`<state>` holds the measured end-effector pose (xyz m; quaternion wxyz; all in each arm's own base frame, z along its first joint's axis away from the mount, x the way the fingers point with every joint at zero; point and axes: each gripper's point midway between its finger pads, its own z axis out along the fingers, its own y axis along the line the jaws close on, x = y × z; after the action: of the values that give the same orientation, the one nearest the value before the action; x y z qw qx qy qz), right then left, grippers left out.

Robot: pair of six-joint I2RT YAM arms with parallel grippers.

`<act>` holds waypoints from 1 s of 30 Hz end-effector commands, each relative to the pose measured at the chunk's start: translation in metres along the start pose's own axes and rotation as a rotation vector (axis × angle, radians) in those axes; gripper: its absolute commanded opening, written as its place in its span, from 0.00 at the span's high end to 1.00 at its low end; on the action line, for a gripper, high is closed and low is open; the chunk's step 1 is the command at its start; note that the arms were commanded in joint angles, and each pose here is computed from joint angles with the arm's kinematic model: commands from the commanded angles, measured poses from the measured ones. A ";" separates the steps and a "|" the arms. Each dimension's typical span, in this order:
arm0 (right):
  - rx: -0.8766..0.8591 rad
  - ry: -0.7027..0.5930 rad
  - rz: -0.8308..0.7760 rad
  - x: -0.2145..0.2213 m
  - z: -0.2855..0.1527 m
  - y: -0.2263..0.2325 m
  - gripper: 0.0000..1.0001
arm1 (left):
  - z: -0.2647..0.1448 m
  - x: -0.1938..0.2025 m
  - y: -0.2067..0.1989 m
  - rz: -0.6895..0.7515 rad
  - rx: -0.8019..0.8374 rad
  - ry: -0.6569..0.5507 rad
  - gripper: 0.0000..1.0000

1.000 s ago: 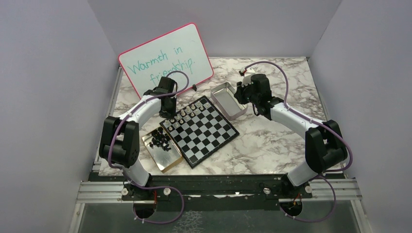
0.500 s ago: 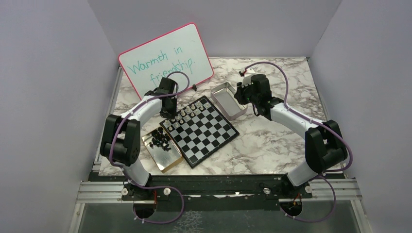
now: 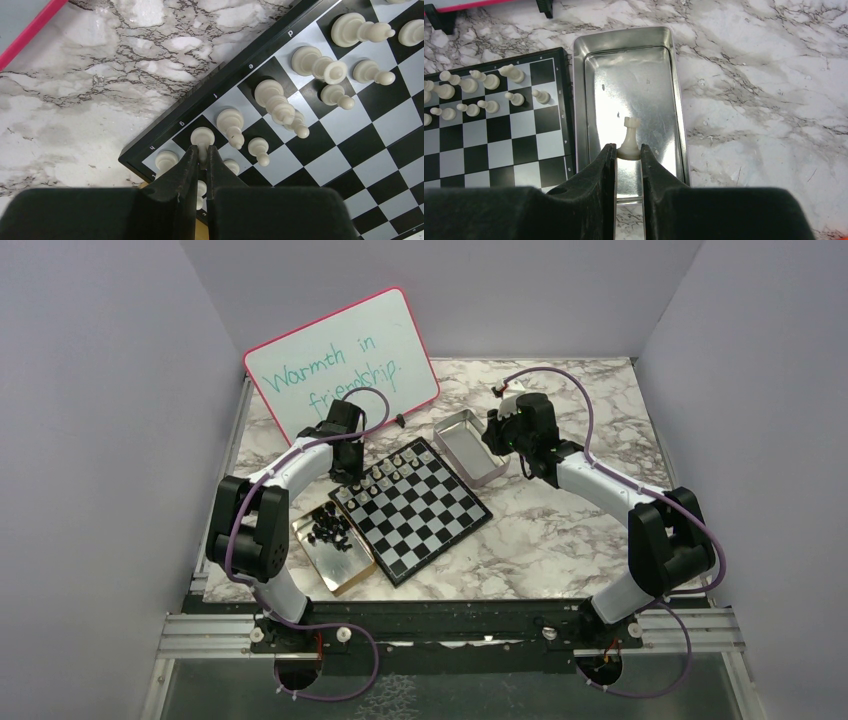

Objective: Set up the chess pieces on the board
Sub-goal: Place the chess piece on the chessboard.

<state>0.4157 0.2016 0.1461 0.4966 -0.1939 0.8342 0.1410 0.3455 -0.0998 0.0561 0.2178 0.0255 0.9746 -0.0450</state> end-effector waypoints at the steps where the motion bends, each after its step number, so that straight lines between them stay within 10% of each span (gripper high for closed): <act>1: -0.012 -0.060 0.000 -0.016 -0.007 0.001 0.95 | -0.003 0.010 0.004 0.000 -0.002 0.028 0.91; 20: -0.025 -0.056 -0.003 -0.015 -0.005 0.003 0.95 | -0.005 0.016 0.009 0.006 -0.028 0.043 0.91; 30: -0.033 -0.060 -0.004 -0.015 -0.006 0.005 0.95 | -0.006 0.003 0.005 0.009 -0.012 0.015 0.69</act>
<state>0.4146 0.2033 0.1458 0.4953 -0.1966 0.8336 0.1456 0.3384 -0.0969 0.0542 0.2072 0.0270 0.9771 -0.0412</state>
